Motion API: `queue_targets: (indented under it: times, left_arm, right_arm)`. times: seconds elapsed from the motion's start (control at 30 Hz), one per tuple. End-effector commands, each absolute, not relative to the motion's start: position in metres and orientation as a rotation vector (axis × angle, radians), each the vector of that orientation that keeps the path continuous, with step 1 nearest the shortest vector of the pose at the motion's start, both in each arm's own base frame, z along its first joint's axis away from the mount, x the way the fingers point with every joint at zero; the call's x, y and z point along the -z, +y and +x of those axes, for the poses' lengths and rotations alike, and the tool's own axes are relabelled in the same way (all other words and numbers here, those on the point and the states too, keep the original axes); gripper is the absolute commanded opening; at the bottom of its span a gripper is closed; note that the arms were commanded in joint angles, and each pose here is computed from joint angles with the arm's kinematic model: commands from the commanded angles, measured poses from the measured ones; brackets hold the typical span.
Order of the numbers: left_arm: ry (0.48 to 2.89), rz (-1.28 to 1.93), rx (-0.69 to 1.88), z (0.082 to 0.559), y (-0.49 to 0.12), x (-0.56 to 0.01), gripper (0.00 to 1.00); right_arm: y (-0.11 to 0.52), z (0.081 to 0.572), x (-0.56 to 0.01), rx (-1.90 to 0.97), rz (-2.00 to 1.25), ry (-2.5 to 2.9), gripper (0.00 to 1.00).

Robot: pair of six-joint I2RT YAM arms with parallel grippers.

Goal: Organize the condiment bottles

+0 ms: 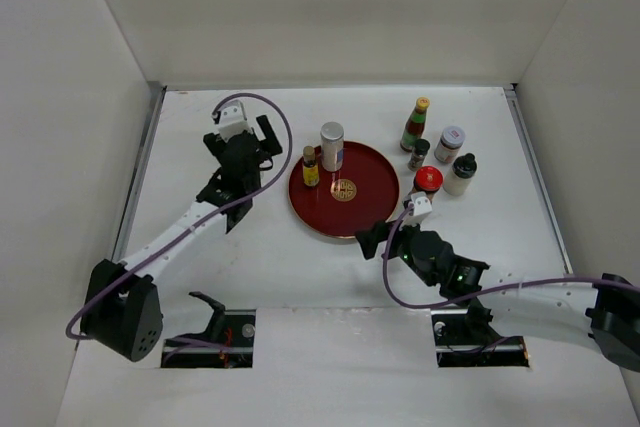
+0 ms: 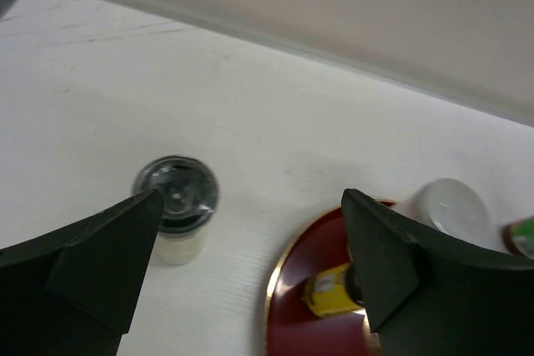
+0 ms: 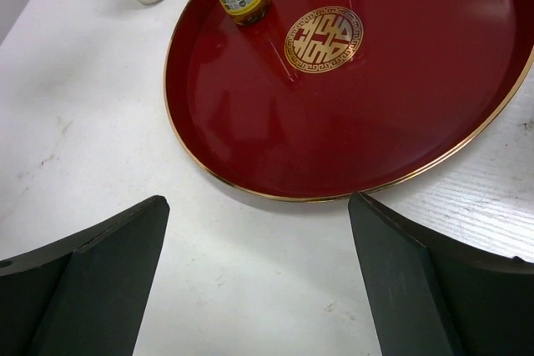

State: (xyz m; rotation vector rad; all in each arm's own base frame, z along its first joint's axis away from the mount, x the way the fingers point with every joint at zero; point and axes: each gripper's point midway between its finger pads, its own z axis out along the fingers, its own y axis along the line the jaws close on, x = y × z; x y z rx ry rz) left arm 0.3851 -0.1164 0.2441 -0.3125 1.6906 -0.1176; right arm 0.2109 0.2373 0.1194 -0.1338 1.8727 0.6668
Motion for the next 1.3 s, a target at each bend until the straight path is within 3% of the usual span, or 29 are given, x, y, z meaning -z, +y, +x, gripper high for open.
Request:
queue_targets:
  times: [0.0, 0.5, 0.67, 0.77, 0.83, 0.93, 1.27]
  left_arm:
    - [1.819, -0.352, 0.028, 0.383, -0.091, -0.192, 0.9]
    - [1.885, -0.419, -0.075, 0.435, -0.067, -0.158, 0.88]
    - [1.873, -0.441, -0.087, 0.449, -0.061, -0.155, 0.78]
    - [1.87, -0.444, -0.086, 0.45, -0.06, -0.154, 0.57]
    - [1.853, -0.439, -0.069, 0.446, -0.063, -0.158, 0.46]
    - [1.812, -0.44, -0.041, 0.43, -0.064, -0.173, 0.38]
    - [1.677, -0.264, 0.135, 0.327, -0.111, -0.247, 0.35]
  right_arm:
    - [0.245, 0.213, -0.135, -0.709, -0.123, 1.825, 0.97]
    - [0.25, 0.213, -0.127, -0.697, -0.146, 1.851, 1.0]
    - [0.25, 0.213, -0.128, -0.7, -0.144, 1.847, 1.0]
    - [0.251, 0.213, -0.126, -0.695, -0.149, 1.855, 1.0]
    - [0.251, 0.212, -0.128, -0.699, -0.15, 1.85, 1.0]
    - [0.252, 0.211, -0.129, -0.709, -0.153, 1.846, 0.99]
    - [0.253, 0.209, -0.133, -0.717, -0.16, 1.835, 0.96]
